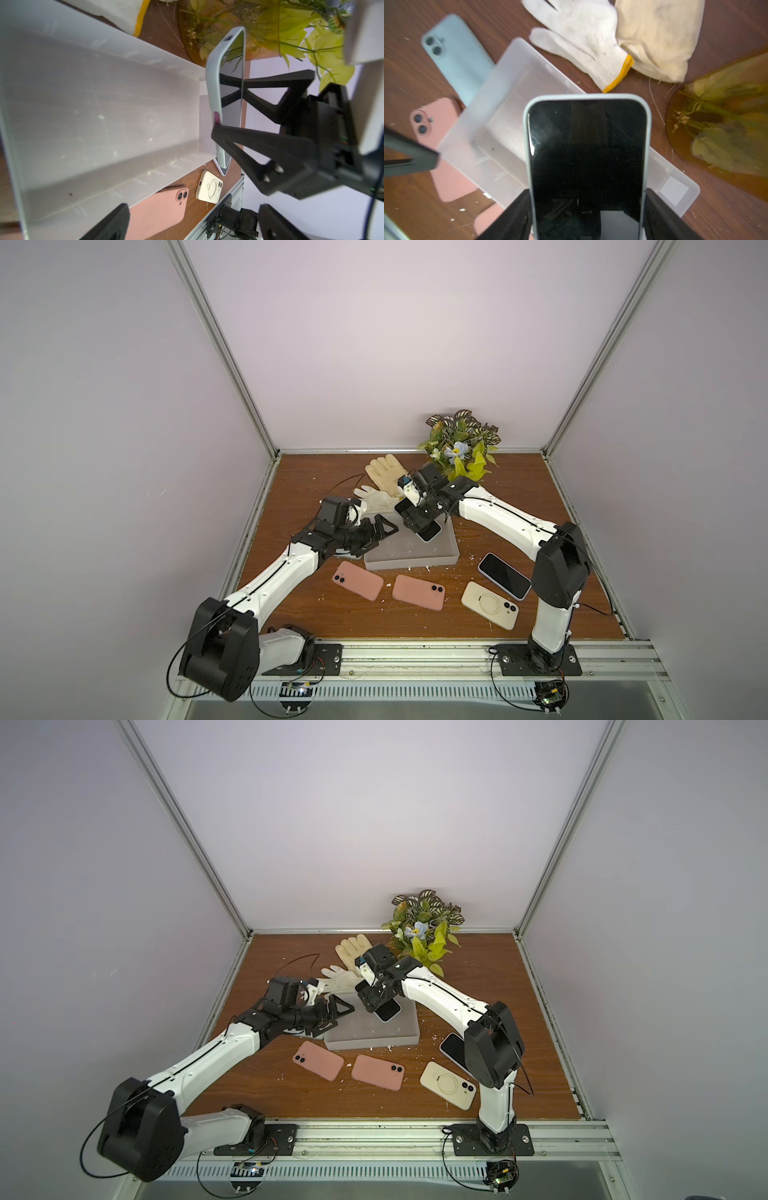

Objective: Take the phone out of the storage box
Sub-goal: Pick up the phone from the storage box, then place the phone at the center of the board.

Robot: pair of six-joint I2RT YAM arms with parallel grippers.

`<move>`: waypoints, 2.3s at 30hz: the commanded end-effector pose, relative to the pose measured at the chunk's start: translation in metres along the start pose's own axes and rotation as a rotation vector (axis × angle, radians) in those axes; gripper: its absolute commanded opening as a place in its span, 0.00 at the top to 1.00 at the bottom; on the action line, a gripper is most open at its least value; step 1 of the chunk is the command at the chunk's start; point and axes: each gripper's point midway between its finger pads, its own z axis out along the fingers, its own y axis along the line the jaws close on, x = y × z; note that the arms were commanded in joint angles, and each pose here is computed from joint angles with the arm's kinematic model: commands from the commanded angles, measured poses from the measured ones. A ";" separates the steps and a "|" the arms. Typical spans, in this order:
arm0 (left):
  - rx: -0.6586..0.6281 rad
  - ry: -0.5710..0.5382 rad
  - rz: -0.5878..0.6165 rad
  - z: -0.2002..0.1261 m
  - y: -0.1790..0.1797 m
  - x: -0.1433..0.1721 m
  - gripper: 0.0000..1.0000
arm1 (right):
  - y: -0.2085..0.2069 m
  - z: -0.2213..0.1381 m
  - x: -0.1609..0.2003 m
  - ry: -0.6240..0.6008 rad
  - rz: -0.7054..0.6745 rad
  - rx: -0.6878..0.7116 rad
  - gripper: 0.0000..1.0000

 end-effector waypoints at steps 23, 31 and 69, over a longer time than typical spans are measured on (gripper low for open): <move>0.214 0.026 0.072 0.000 -0.045 -0.034 0.40 | 0.063 -0.075 -0.010 -0.143 -0.093 -0.287 0.33; 0.234 0.072 0.054 0.001 -0.042 -0.023 0.69 | 0.067 -0.077 -0.013 -0.152 -0.110 -0.284 0.32; -0.051 -0.657 -0.062 -0.142 0.017 -0.113 1.00 | -0.052 -0.200 -0.022 -0.611 0.452 -0.116 0.01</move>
